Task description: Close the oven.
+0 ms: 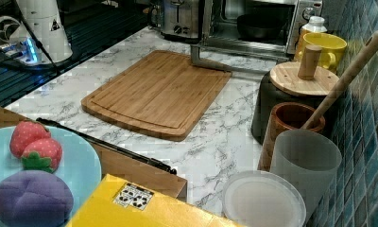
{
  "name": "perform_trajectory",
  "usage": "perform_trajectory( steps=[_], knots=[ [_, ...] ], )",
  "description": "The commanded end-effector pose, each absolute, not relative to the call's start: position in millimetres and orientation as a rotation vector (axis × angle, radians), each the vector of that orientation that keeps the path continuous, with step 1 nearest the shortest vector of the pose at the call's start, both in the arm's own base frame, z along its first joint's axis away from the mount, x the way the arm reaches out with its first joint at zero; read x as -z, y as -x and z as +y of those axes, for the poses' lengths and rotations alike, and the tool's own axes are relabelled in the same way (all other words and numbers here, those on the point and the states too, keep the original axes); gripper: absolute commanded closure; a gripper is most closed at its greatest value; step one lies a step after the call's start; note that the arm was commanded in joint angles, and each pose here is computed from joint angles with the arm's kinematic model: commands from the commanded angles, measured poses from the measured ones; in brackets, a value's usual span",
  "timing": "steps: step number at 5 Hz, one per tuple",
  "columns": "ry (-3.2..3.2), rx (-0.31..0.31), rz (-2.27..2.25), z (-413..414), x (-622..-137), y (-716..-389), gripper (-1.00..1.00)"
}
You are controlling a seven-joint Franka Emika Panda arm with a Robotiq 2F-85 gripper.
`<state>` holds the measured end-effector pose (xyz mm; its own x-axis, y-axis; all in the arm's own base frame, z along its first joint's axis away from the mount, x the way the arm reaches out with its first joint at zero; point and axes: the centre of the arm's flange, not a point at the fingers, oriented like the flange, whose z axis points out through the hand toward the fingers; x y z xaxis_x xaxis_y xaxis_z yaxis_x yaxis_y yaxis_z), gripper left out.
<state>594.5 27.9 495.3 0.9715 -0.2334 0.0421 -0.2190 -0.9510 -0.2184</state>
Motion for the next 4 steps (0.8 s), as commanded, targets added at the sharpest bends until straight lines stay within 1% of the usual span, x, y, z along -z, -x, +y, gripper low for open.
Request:
perform_trajectory(
  steps=[1, 2, 3, 4],
  knots=[
    [2.612, 0.113, -0.117, -36, -419, -585, 1.0],
    [2.529, 0.125, -0.192, -37, -404, -599, 1.0],
    [2.527, 0.112, -0.261, -15, -392, -618, 1.0],
    [2.545, 0.088, -0.313, 10, -367, -625, 1.0]
  ],
)
